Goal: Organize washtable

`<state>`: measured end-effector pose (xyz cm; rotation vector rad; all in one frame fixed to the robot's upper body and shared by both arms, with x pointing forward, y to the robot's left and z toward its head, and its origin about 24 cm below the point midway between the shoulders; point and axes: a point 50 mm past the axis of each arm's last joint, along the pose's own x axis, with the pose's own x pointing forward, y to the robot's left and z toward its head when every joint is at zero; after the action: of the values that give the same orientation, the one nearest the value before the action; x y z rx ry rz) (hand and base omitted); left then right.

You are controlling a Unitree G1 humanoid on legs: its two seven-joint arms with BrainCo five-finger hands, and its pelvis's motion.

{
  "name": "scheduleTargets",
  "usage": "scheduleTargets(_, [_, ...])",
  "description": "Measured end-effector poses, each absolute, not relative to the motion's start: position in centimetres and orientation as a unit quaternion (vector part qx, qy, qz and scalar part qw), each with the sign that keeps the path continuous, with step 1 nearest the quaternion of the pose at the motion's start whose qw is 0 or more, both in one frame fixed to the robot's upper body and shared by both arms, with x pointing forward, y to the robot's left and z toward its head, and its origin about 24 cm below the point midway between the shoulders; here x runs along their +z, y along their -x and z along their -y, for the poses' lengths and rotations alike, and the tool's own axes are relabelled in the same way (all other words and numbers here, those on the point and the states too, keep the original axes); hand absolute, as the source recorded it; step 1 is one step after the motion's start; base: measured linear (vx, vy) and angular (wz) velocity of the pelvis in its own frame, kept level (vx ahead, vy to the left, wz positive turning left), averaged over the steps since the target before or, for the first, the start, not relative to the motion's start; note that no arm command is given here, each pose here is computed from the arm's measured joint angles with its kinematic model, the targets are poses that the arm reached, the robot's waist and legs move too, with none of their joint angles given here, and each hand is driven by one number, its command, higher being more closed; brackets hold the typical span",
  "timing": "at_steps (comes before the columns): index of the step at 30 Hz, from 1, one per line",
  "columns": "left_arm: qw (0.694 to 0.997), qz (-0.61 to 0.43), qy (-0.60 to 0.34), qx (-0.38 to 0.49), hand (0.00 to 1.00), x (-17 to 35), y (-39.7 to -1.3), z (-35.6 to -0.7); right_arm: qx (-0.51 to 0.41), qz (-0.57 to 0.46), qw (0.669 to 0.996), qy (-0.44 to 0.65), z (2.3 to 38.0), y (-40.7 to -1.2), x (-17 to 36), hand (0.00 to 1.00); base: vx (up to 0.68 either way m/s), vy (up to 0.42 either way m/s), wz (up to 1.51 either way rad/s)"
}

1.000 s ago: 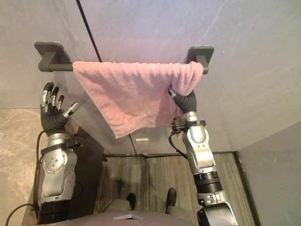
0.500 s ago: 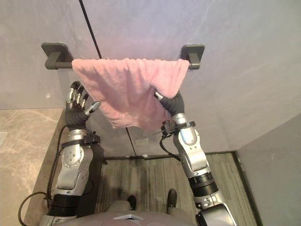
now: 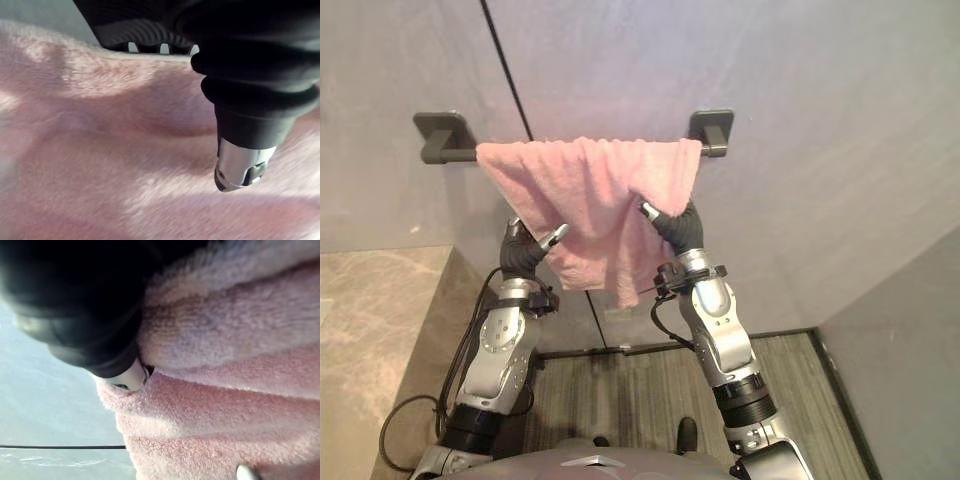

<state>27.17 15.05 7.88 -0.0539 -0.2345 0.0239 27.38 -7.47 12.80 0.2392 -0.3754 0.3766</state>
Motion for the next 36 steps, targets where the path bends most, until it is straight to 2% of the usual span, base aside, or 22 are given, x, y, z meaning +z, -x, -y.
scheduleTargets(5, [0.99, 0.133, 0.036, -0.007, 1.0, 9.2, -28.4, -13.7, 0.202, 0.181, 0.955, -0.117, 6.7, -27.1, 12.7, 1.0, 0.06, -0.006, -0.19])
scheduleTargets(12, [0.99, 0.132, 0.046, 0.024, 1.0, 9.0, -28.3, -15.2, 0.194, 0.168, 0.959, -0.12, 7.0, -26.8, 11.9, 1.0, 0.02, -0.001, -0.02])
scheduleTargets(16, [0.988, 0.142, 0.044, 0.036, 1.0, 9.2, -27.3, -16.3, 0.203, 0.165, 0.958, -0.12, 6.9, -26.8, 11.8, 1.0, 0.02, -0.012, 0.04])
scheduleTargets(27, [0.988, 0.144, 0.056, 0.019, 1.0, 8.7, -24.2, -16.4, 0.197, 0.137, 0.964, -0.115, 7.3, -26.5, 10.1, 1.0, 0.06, -0.007, 0.07])
scheduleTargets(36, [0.988, 0.141, 0.057, 0.012, 1.0, 8.5, -23.4, -15.9, 0.168, 0.142, 0.972, -0.08, 7.9, -27.8, 10.3, 1.0, 0.02, -0.005, 0.07])
